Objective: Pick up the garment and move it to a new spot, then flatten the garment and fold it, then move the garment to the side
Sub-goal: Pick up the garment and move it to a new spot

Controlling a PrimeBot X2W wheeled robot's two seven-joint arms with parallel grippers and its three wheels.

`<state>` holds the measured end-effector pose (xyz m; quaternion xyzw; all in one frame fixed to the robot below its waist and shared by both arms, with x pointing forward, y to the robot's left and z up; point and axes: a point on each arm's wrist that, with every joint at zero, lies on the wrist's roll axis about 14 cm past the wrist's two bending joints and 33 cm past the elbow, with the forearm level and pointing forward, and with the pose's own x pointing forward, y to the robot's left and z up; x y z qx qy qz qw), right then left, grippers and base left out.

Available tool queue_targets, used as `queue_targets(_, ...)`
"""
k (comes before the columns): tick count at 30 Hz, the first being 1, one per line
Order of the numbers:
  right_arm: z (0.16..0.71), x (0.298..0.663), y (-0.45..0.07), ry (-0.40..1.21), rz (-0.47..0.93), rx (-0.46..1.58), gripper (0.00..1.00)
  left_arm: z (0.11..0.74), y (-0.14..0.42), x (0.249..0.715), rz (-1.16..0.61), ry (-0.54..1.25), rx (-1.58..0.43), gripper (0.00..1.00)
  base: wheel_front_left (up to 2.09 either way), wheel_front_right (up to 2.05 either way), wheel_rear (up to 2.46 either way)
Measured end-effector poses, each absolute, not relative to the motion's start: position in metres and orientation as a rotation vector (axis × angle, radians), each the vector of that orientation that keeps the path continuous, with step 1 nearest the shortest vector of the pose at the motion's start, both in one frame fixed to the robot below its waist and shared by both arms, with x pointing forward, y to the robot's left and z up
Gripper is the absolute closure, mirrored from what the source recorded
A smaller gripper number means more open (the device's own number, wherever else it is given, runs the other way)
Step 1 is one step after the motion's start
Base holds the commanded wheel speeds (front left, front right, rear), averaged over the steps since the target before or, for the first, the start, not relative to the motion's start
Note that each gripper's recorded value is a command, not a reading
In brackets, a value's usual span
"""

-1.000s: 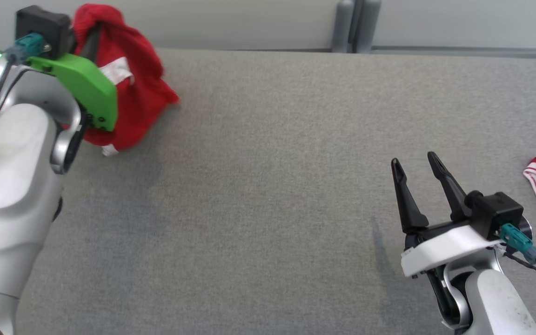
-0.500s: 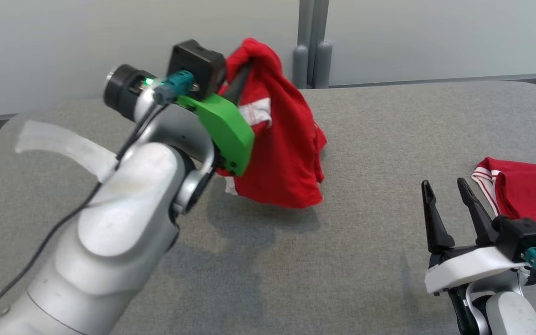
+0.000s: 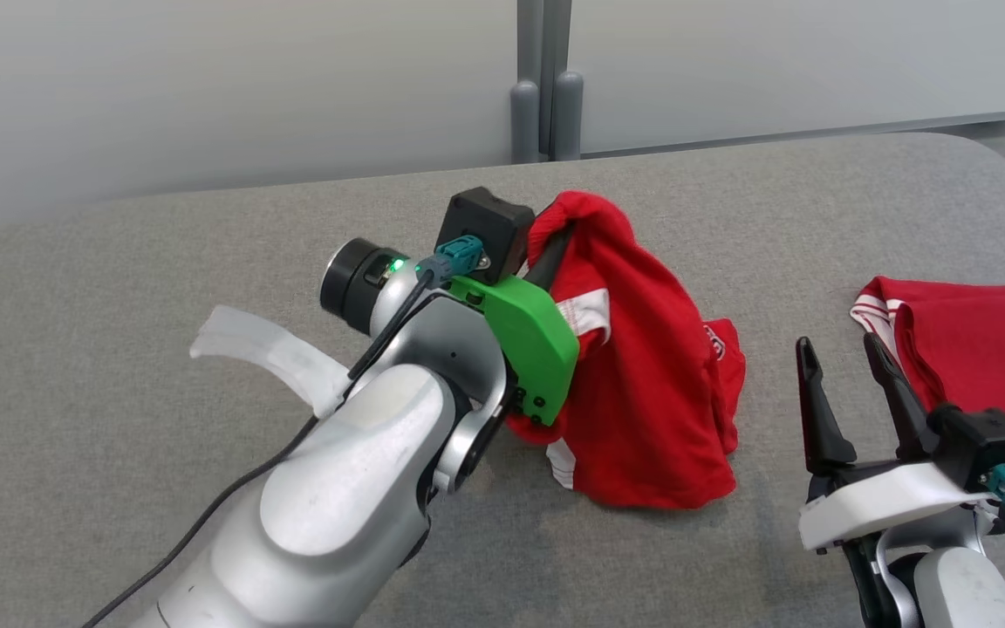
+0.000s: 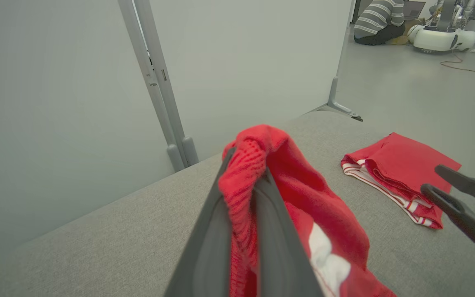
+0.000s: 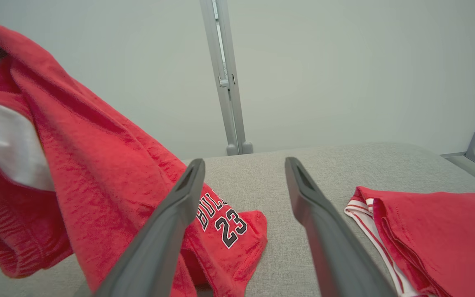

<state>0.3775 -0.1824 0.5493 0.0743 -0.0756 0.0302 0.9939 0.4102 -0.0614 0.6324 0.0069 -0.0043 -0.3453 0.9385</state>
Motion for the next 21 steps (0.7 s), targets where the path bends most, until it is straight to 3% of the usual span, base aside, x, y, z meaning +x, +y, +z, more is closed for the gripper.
queue_targets(10,0.538,0.389,-0.17,-0.116,0.096,0.156,0.0,0.505,0.011,0.462,-0.423,0.348,0.014,1.0,0.0,0.0,0.0)
queue_targets(21,0.519,0.39,-0.177,-0.066,0.069,0.151,0.0,0.431,0.095,0.483,-0.158,0.534,-0.011,1.0,0.0,0.0,0.0)
